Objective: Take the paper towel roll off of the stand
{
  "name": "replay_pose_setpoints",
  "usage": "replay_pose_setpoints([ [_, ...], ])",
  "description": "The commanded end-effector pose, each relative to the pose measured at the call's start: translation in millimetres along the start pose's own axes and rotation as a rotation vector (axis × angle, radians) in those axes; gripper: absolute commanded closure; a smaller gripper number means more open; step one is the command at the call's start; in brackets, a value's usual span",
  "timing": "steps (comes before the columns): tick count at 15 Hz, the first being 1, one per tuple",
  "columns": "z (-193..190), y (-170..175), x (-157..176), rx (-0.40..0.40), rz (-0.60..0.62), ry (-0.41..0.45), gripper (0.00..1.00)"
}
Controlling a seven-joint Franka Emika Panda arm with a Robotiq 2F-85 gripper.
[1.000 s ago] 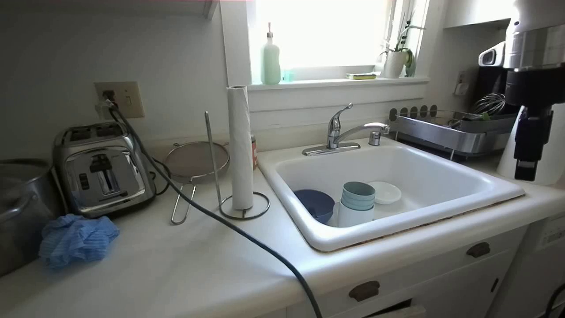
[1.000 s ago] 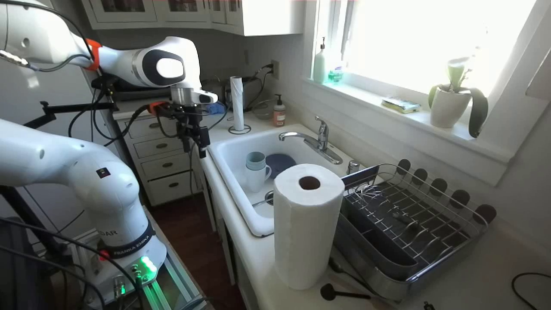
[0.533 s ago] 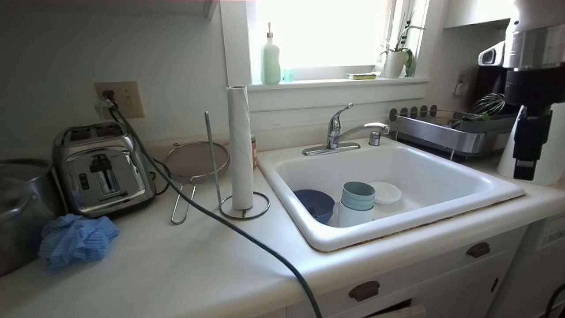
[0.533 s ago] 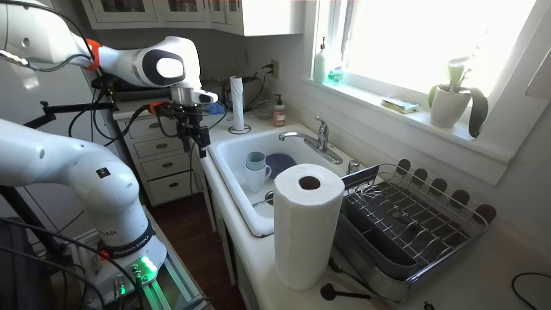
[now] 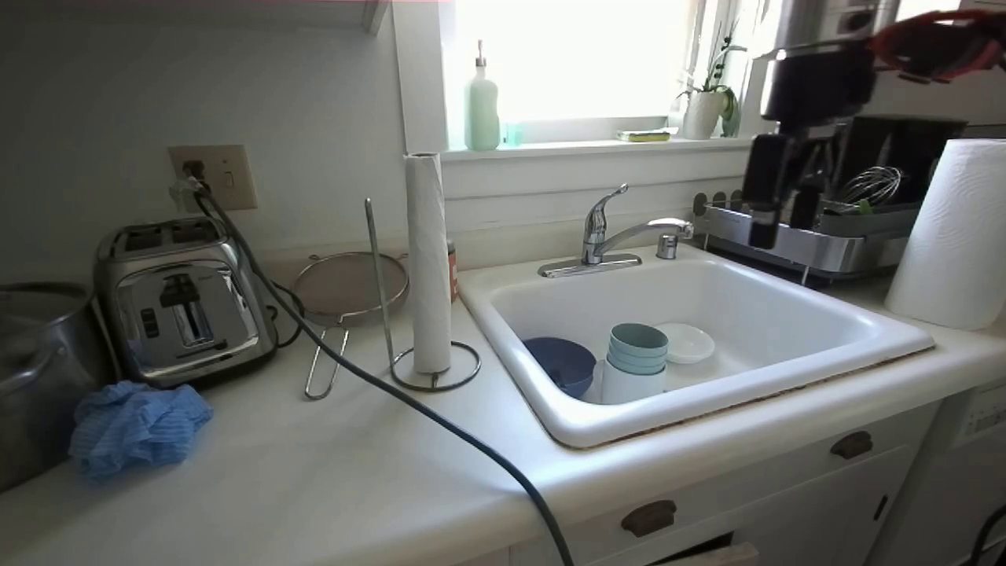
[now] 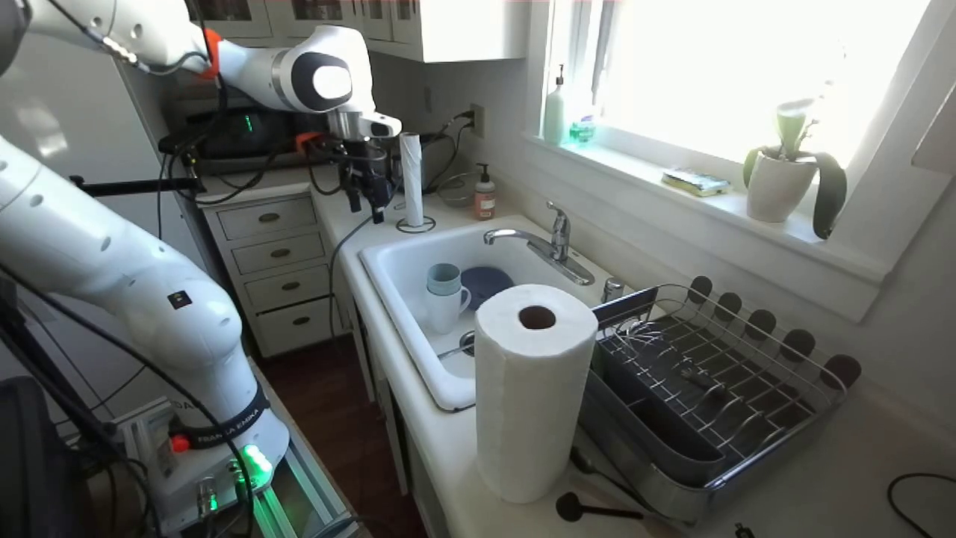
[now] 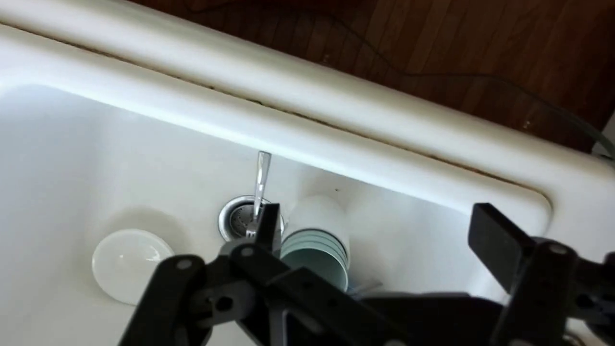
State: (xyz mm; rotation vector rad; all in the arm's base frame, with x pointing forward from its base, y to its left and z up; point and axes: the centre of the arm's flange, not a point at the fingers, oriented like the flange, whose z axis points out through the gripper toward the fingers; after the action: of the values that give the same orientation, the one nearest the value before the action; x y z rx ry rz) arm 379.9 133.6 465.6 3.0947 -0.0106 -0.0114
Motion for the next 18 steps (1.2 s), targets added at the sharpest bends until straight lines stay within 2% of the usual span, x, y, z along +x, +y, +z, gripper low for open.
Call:
replay_pose_setpoints([
  [1,-23.0,-54.7,71.1,0.09,0.095,-0.027,0.0],
  [3,-35.0,-78.0,99.3,0.12,0.17,-0.015,0.0],
  [4,-42.0,-87.1,114.4,0.125,0.233,0.03,0.0],
  [6,-56.0,-107.2,144.6,0.173,0.312,0.054,0.0],
  [12,-82.8,-153.5,223.3,0.282,0.469,0.128,0.0],
  [14,-85.9,-161.3,239.5,0.317,0.474,0.195,0.0],
  [15,-73.8,-141.1,203.6,0.296,0.444,0.141,0.0],
  [18,-74.0,-150.8,222.0,0.315,0.452,0.172,0.0],
])
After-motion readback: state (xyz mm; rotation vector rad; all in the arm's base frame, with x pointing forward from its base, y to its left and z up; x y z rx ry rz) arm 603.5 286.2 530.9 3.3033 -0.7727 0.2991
